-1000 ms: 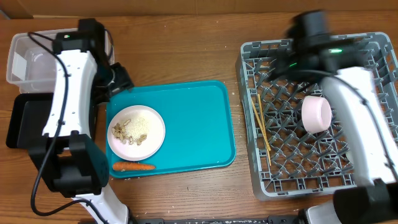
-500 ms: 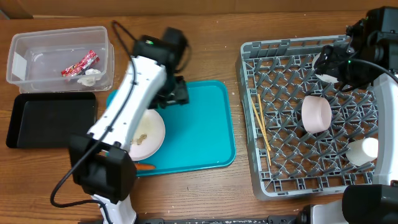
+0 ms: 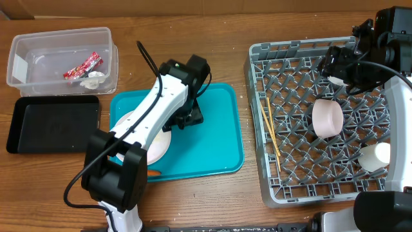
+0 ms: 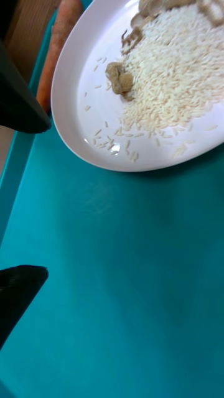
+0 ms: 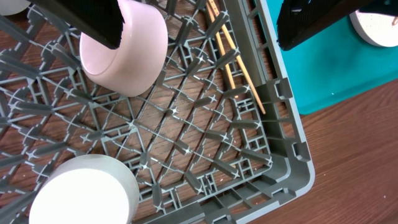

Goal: Sort waste into correct bins and load items into the dishwasher
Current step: 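Grasp the rim of the white plate with the left gripper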

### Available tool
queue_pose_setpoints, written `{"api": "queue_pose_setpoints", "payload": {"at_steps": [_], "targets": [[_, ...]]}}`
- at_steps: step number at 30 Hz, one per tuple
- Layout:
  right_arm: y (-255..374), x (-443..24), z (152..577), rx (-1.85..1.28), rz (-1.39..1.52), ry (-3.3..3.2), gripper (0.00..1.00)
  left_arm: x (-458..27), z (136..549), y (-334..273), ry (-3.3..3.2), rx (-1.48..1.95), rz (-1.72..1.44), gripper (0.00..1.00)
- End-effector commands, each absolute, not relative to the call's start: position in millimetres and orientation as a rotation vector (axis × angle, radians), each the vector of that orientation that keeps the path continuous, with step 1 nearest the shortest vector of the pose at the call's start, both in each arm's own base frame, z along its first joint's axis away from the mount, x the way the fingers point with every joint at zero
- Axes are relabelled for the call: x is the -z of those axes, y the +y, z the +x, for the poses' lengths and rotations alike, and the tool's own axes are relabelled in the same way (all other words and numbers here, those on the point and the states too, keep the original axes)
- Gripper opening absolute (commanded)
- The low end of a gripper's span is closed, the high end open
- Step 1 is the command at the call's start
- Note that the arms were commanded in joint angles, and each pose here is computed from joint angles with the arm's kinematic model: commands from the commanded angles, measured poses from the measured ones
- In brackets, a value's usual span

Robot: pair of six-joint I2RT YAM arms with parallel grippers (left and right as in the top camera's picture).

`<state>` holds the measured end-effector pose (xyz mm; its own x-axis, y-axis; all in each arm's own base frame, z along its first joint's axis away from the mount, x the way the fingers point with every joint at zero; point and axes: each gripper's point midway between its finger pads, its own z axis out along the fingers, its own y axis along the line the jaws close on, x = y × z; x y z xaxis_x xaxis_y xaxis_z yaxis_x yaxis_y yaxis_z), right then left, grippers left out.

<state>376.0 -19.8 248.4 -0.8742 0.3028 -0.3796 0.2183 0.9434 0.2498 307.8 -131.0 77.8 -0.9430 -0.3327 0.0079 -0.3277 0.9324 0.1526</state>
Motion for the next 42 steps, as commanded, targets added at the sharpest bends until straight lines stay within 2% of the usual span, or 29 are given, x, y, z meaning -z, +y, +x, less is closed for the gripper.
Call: {"api": "queue_pose_setpoints", "payload": {"at_steps": [1,8,16,26,35,37,40,42], "targets": [[-18,-252,377,-0.288,0.358,2.665,0.82,-57,300,-126,-3.018,0.264,0.577,0.71],[-17,-251,375,-0.287,0.361,2.676,0.82,-27,293,-127,-3.000,0.190,0.598,0.71],[-17,-251,375,-0.287,0.361,2.676,0.81,-19,298,-117,-3.005,0.174,0.631,0.70],[-17,-250,374,-0.287,0.362,2.679,0.81,-7,313,-132,-3.054,0.045,0.492,0.70],[-17,-250,374,-0.287,0.362,2.680,0.80,18,302,-125,-2.988,0.125,0.400,0.70],[-17,-250,374,-0.287,0.362,2.680,0.80,18,299,-120,-2.978,0.163,0.402,0.66],[-17,-250,374,-0.287,0.362,2.680,0.80,16,296,-101,-2.964,0.283,0.407,0.56],[-17,-250,374,-0.287,0.362,2.680,0.80,14,294,-93,-2.954,0.319,0.416,0.56]]}}
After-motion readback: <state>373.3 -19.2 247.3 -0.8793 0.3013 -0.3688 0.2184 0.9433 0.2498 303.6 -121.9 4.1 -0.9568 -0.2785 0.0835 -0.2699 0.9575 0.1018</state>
